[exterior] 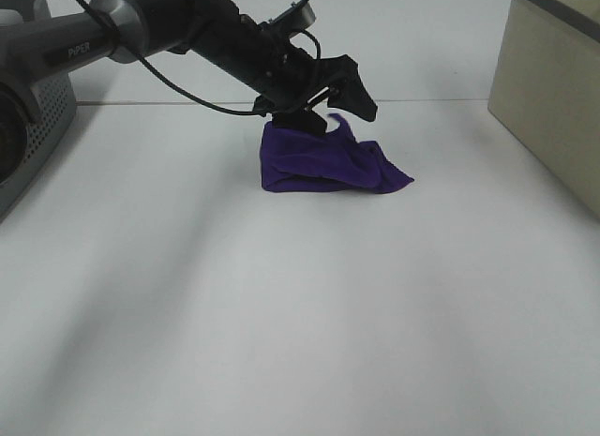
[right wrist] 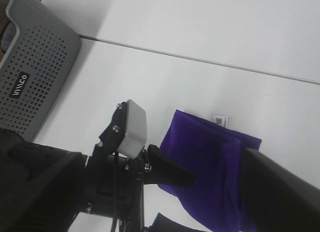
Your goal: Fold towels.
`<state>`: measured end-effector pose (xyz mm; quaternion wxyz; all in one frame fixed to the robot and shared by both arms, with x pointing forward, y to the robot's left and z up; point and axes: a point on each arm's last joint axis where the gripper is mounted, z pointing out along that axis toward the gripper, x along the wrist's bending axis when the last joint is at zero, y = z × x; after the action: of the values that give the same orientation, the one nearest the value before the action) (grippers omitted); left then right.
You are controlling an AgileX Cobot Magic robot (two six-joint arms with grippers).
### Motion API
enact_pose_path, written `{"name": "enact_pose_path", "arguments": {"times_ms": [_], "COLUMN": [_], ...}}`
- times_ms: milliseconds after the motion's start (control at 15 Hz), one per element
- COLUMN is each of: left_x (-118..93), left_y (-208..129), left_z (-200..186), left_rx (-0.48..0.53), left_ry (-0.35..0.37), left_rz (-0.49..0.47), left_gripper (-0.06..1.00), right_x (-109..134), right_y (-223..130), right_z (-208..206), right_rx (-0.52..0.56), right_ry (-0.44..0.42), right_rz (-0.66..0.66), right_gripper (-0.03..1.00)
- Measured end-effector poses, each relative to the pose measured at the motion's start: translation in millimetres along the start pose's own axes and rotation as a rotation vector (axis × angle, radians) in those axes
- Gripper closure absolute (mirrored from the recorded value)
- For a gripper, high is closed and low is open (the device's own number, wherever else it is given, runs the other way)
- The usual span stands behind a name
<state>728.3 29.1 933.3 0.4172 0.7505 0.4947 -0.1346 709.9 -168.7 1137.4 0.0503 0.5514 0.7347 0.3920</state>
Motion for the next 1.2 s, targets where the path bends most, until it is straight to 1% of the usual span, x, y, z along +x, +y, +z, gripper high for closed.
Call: {"name": "enact_pose_path", "arguments": {"times_ms": [67, 200, 267, 333, 400, 533, 600, 667, 733, 867, 933, 1000, 1067, 1133, 1200], "left_x": [-1.8, -3.0, -3.1, -1.0, 3.3, 16.2, 20.4, 31.1, 34.5, 33.9, 32.2, 25.5, 17.4, 7.6, 2.8], "left_y": [0.7, 3.3, 6.5, 12.2, 18.0, 26.8, 27.2, 27.0, 29.2, 34.5, 38.3, 43.2, 47.4, 50.1, 49.7], "left_z": [0.0, -4.1, -11.0, -25.0, -41.6, -80.4, -89.9, -119.0, -130.9, -155.2, -171.6, -192.5, -213.2, -239.0, -249.9], "left_rx": [-0.008, -0.019, -0.02, -0.013, -0.003, 0.037, 0.055, 0.117, 0.114, 0.106, 0.089, 0.051, 0.0, -0.057, -0.076], "left_ry": [-0.019, -0.029, -0.019, 0.014, 0.063, 0.2, 0.237, 0.359, 0.422, 0.598, 0.7, 0.762, 0.772, 0.766, 0.761], "left_rz": [0.001, 0.023, 0.041, 0.073, 0.087, 0.095, 0.091, 0.087, 0.089, 0.11, 0.118, 0.118, 0.096, 0.072, 0.062], "left_gripper": [0.14, 0.13, 0.13, 0.13, 0.13, 0.13, 0.13, 0.13, 0.13, 0.12, 0.11, 0.11, 0.1, 0.1, 0.1], "right_x": [2.3, 2.6, 2.6, 2.9, 3.0, 3.0, 3.0, 2.9, 1.4, -4.3, -10.6, -16.9, -25.8, -32.5, -33.2], "right_y": [1.0, 1.0, 0.9, 0.9, 0.9, 0.9, 0.9, 0.9, 0.8, 1.3, 0.8, -1.4, -7.3, -19.9, -25.7], "right_z": [-3.1, -3.1, -2.6, -2.7, -2.7, -2.7, -2.7, -2.7, -2.6, -8.4, -17.7, -33.6, -56.7, -77.3, -93.3], "right_rx": [-0.007, -0.008, -0.007, -0.007, -0.007, -0.007, -0.007, -0.007, -0.006, -0.009, -0.009, -0.01, -0.009, 0.012, 0.008], "right_ry": [0.01, 0.013, 0.015, 0.018, 0.02, 0.02, 0.02, 0.018, 0.002, -0.074, -0.122, -0.153, -0.185, -0.211, -0.227], "right_rz": [0.001, 0.002, 0.003, 0.004, 0.005, 0.005, 0.005, 0.004, -0.002, -0.004, -0.001, 0.013, 0.043, 0.08, 0.092], "right_gripper": [0.14, 0.14, 0.14, 0.14, 0.14, 0.14, 0.14, 0.14, 0.14, 0.14, 0.15, 0.16, 0.17, 0.17, 0.17]}}
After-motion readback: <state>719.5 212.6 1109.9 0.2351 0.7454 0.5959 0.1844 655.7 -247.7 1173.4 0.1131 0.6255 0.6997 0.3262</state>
